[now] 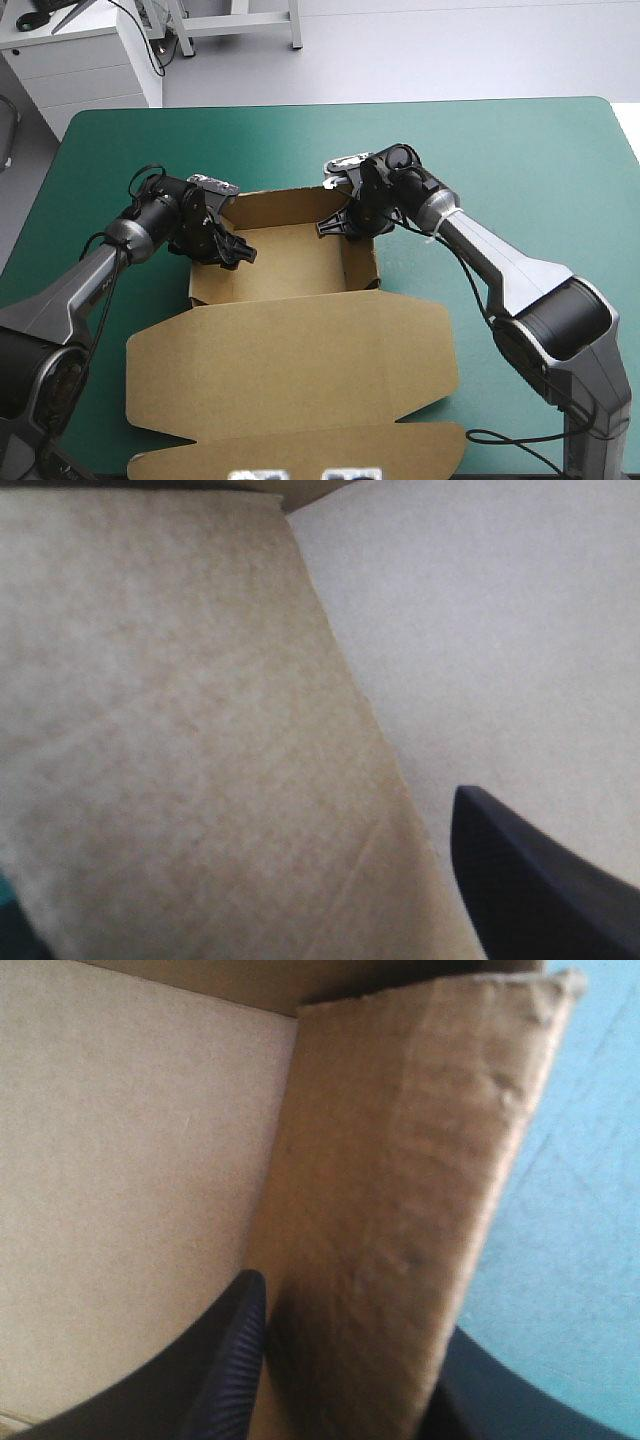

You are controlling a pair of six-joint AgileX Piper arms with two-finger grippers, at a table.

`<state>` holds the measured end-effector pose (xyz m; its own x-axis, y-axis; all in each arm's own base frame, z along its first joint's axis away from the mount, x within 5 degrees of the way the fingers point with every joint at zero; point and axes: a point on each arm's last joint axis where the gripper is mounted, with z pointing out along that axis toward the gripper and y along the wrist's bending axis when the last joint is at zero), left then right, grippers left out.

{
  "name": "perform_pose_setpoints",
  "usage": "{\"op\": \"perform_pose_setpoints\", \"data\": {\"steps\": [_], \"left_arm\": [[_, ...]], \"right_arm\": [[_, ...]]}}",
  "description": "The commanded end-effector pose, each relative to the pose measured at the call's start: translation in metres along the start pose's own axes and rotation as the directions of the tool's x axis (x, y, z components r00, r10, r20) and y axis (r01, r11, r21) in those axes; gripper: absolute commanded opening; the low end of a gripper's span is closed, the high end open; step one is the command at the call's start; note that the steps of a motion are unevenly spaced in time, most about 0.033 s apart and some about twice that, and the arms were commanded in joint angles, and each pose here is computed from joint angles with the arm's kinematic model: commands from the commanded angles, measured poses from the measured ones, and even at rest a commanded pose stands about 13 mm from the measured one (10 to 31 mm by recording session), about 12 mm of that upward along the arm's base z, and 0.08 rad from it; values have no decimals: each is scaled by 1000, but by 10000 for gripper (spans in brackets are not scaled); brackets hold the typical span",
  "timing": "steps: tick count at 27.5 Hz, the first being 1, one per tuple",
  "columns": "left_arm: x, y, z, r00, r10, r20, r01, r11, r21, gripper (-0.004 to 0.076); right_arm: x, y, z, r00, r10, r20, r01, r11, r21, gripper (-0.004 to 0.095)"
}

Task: Fold the box

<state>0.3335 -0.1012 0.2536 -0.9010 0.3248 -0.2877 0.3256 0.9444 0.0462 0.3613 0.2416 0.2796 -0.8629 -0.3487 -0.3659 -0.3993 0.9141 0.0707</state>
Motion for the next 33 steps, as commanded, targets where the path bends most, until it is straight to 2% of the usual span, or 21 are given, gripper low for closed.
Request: {"op": "perform_pose_setpoints", "data": {"steps": [1,3,10,14,19,23,28,29,33], "left_arm": [[-8,1,-26,996,26,88,-23,999,-33,567],[-12,4,-35,995,42,88,-36,997,-64,567],[-23,7,-91,990,23,136,-13,997,-72,567],[-21,9,-126,990,3,141,7,998,-69,567],[-11,7,-171,964,-11,266,22,999,-36,532],[12,4,-210,930,-25,366,26,1000,3,368],[52,5,-262,863,-24,505,28,1000,0,24],[63,6,-274,843,-21,537,29,1000,-6,-3],[96,4,-295,804,-25,594,28,1000,4,-8]], "right_arm": [[-13,-4,-48,991,-49,127,42,997,59,366],[-20,-5,-64,985,-59,160,45,995,86,366],[-37,-2,-117,949,-48,312,29,997,65,365],[-40,-1,-146,930,-37,366,21,999,47,326],[-39,-3,-169,904,-31,426,15,999,41,266],[-37,-5,-173,903,-3,429,-13,999,35,260],[-33,-8,-152,933,10,360,-29,999,46,260],[-32,-9,-145,942,7,337,-27,998,56,260],[-24,-12,-115,971,5,238,-24,997,79,259]]}}
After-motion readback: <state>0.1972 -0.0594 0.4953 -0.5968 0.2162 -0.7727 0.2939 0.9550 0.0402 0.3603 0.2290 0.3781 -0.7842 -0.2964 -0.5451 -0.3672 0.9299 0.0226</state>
